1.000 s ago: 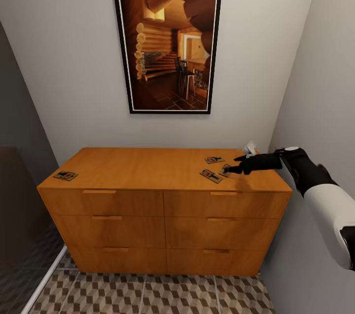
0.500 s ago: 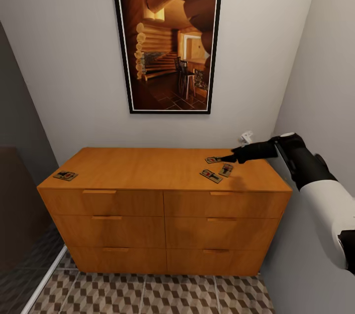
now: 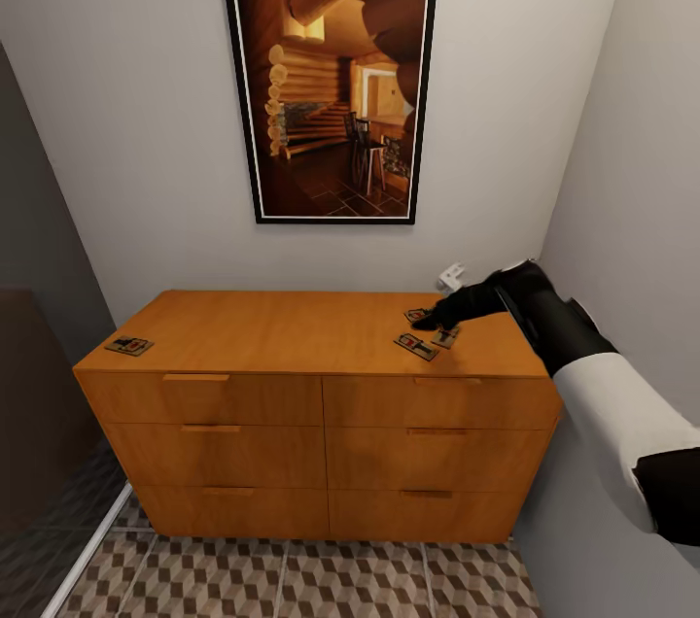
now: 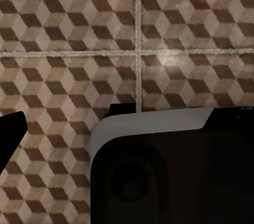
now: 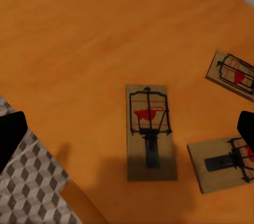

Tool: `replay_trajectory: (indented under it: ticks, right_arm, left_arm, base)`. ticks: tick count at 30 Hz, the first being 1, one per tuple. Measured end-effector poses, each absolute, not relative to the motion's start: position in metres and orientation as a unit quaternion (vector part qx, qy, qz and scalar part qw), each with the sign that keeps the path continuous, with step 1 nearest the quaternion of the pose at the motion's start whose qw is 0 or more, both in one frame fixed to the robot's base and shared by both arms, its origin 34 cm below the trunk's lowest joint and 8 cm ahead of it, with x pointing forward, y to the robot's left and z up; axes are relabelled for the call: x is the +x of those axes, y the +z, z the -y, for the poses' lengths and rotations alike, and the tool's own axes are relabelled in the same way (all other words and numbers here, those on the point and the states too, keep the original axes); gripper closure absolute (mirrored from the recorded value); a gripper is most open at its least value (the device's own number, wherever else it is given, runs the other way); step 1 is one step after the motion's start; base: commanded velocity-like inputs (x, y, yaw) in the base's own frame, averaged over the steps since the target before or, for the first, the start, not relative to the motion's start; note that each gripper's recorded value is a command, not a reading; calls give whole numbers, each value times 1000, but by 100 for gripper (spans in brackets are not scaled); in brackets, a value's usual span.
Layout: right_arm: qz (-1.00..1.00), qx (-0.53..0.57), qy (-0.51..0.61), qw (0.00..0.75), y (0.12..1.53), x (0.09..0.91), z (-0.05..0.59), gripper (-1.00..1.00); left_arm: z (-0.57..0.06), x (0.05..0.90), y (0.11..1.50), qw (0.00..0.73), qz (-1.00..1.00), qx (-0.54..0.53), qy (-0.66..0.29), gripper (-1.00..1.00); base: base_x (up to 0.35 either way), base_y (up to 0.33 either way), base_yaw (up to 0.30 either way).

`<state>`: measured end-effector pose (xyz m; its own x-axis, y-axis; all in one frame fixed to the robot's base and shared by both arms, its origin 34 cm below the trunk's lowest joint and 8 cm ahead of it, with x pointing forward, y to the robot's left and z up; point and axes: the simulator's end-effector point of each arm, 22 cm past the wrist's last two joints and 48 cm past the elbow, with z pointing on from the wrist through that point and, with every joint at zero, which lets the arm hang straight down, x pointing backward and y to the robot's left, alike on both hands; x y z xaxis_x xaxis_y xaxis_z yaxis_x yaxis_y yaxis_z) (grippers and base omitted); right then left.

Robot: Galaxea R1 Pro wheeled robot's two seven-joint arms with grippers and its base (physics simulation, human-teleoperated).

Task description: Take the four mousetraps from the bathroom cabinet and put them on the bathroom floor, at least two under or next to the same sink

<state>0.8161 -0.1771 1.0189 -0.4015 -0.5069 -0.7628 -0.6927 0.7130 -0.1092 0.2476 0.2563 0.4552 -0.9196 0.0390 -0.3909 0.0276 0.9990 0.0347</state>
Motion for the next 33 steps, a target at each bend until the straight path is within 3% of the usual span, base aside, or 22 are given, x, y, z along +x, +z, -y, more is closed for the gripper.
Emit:
replay_trajectory:
  ticks: [33]
  right_arm:
    - [-835, -368, 87, 399, 1011, 818, 178, -100]
  left_arm:
    - [-258, 241, 454, 194, -981, 18, 15, -100]
  base:
    - [0, 0, 0]
